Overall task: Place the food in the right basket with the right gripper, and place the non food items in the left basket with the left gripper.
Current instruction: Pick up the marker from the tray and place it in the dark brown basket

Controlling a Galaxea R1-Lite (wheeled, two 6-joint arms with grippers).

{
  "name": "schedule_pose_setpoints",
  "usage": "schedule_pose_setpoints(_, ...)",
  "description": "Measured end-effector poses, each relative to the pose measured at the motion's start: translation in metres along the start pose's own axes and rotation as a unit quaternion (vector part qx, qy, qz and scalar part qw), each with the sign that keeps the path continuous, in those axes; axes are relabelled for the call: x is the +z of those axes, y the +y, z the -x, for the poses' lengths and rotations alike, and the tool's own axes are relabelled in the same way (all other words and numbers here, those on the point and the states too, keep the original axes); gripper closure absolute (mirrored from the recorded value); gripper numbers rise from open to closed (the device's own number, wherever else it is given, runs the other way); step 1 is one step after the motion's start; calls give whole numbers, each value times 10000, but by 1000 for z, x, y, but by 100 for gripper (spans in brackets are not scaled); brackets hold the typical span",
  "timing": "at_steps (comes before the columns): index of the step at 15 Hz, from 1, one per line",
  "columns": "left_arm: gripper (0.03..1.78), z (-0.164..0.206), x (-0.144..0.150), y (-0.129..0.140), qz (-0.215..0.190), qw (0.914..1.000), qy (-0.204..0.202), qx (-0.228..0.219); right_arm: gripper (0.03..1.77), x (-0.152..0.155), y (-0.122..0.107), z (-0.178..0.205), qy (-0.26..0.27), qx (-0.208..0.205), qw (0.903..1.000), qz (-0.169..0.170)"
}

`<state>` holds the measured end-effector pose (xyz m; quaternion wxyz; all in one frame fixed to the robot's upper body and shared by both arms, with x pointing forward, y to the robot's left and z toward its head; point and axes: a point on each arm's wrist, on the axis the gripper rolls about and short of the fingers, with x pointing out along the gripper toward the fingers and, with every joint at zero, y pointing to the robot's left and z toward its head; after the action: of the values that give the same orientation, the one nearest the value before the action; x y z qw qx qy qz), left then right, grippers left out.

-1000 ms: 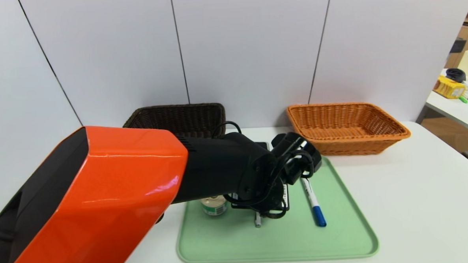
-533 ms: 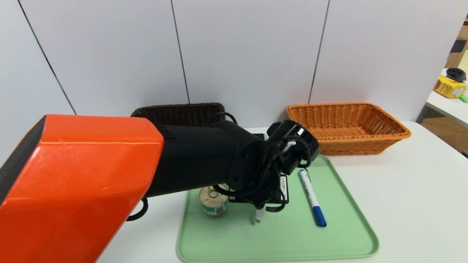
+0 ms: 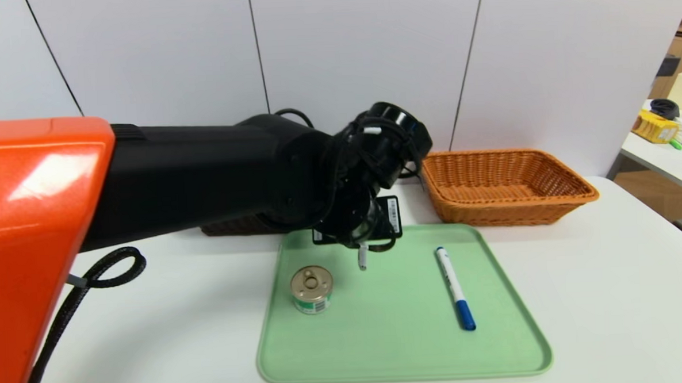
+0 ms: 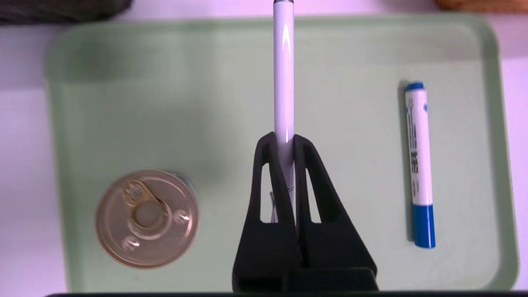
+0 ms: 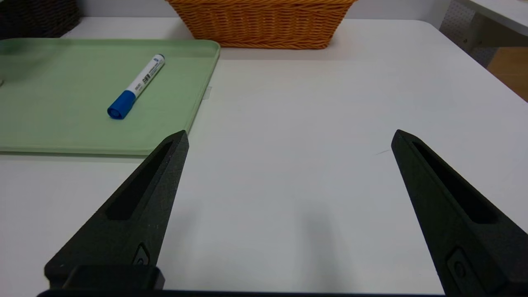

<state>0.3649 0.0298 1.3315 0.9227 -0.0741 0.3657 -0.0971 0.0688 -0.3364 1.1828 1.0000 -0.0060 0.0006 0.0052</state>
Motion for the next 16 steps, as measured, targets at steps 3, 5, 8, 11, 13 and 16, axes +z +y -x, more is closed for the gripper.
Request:
schedule_pose_setpoints(3,175,9,26,22,-116,9995,-280,96,10,0,0,0,0,-2,10000,-2)
schedule_pose_setpoints(5,175,13,44,43,-327,9981,-435,278,10,0,0,0,0,-3,10000,0)
schedule_pose_setpoints(8,175,15,68,79,-755,9933,-602,630,10,0,0,0,-2,-2,10000,-2)
schedule_pose_setpoints(11,175,13,89,112,-1305,9869,-613,717,10,0,0,0,-2,-2,10000,0)
schedule_pose_setpoints(13,175,10,101,133,-1835,9795,-578,599,10,0,0,0,2,-3,10000,0)
schedule_pose_setpoints(16,175,0,116,160,-2696,9589,-686,555,10,0,0,0,-2,-2,10000,0)
